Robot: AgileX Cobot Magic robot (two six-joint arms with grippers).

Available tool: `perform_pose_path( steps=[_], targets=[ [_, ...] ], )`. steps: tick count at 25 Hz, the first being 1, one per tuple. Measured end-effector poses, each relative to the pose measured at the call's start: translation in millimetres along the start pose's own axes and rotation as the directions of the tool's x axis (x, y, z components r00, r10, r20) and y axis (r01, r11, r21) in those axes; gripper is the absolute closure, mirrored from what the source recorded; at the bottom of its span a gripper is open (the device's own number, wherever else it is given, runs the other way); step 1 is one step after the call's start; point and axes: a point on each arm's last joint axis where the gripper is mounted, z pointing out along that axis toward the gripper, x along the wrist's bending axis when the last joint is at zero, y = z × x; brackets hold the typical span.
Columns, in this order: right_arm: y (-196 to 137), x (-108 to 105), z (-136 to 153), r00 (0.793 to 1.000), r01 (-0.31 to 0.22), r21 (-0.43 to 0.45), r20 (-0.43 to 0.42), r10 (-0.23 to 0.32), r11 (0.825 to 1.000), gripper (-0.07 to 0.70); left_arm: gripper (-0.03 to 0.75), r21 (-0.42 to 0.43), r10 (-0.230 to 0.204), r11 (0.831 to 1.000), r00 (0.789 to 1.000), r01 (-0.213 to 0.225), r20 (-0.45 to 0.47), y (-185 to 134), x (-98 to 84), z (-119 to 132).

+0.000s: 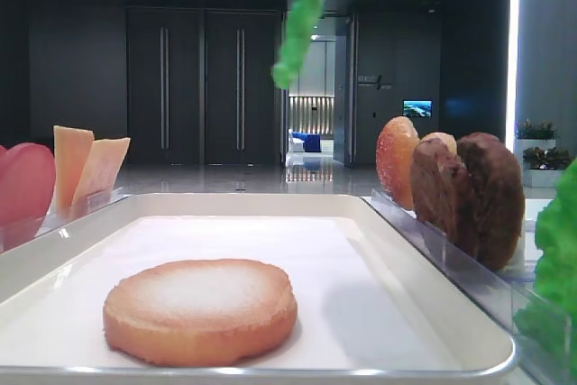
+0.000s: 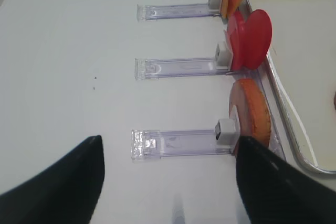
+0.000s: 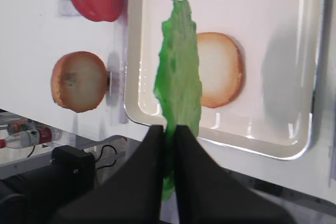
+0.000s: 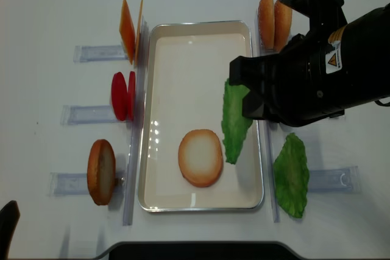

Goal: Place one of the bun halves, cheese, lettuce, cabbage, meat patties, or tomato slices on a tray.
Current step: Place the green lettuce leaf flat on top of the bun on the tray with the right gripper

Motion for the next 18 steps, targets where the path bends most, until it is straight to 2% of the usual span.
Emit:
perform_pose_path(
  steps=[4, 11, 18],
  targets=[
    [-0.6, 9.8, 7.8, 0.999, 0.002, -0.017, -0.053, -0.003, 1.000, 0.604, 0.118, 0.000, 0.000, 1.000, 1.000, 0.000, 0.000, 0.0, 0.0, 0.0],
    [0.0, 20.9, 47.4, 0.995, 0.001, 0.042, -0.095, 0.003, 0.999, 0.604, 0.118, 0.000, 0.000, 1.000, 1.000, 0.000, 0.000, 0.0, 0.0, 0.0],
    [5.1, 23.2, 88.4, 0.990, -0.022, 0.094, -0.137, 0.034, 0.995, 0.604, 0.118, 0.000, 0.000, 1.000, 1.000, 0.000, 0.000, 0.0, 0.0, 0.0]
  ],
)
